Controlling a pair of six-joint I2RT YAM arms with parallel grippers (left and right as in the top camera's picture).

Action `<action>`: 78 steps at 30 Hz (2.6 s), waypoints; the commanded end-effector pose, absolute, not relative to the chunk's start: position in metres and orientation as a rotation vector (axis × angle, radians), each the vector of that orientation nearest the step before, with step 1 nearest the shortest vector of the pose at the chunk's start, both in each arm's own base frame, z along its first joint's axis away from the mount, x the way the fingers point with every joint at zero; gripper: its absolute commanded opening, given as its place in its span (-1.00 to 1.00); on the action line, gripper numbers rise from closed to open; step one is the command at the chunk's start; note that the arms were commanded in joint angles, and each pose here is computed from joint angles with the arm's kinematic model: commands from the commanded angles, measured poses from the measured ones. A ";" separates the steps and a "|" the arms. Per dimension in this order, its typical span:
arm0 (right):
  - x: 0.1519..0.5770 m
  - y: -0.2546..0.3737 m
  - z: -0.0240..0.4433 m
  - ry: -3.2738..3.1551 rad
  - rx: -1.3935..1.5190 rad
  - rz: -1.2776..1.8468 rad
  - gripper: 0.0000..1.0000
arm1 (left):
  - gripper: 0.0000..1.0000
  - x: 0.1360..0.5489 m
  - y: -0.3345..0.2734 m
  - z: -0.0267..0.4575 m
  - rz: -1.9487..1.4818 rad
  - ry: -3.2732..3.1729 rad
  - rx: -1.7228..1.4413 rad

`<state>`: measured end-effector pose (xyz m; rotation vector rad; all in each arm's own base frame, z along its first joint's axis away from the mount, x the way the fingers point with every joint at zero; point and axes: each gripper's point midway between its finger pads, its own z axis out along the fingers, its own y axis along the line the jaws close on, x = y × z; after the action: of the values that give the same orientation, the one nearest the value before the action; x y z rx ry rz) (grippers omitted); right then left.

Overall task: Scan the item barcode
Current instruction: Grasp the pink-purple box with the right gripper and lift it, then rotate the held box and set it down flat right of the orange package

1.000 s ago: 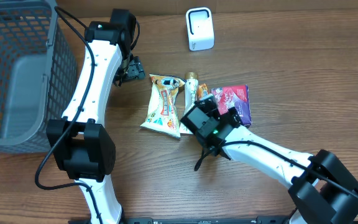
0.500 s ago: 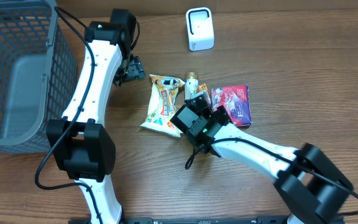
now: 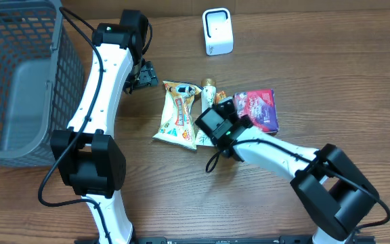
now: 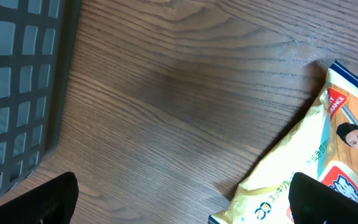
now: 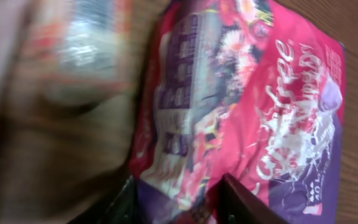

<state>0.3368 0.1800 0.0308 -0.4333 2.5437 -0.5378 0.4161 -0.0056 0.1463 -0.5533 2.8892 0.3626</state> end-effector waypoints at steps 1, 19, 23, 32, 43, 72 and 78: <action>0.335 0.170 0.011 2.635 -0.385 -0.500 -0.32 | 1.00 0.418 -0.009 0.144 0.361 2.886 -0.563; 0.375 0.199 0.129 2.764 -0.182 -0.051 -0.93 | 0.99 0.418 -0.009 0.144 0.360 2.886 -0.563; 0.369 0.209 0.137 2.880 -0.240 0.408 -0.93 | 1.00 0.418 -0.009 0.144 0.360 2.886 -0.563; 0.385 0.159 0.165 2.778 0.005 1.182 -0.92 | 1.00 0.418 -0.009 0.144 0.359 2.886 -0.563; 0.378 0.085 0.133 2.620 0.359 1.496 -0.93 | 1.00 0.418 -0.009 0.144 0.359 2.886 -0.563; 0.386 -0.034 0.086 2.857 0.672 0.521 1.00 | 0.99 0.418 -0.009 0.144 0.359 2.886 -0.563; 0.388 -0.016 0.070 2.819 0.640 0.669 1.00 | 0.99 0.418 -0.009 0.144 0.359 2.886 -0.563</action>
<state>0.3892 -0.0328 0.0685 0.6787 2.8435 0.5578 0.4170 -0.0057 0.1464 -0.5534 2.8857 0.3604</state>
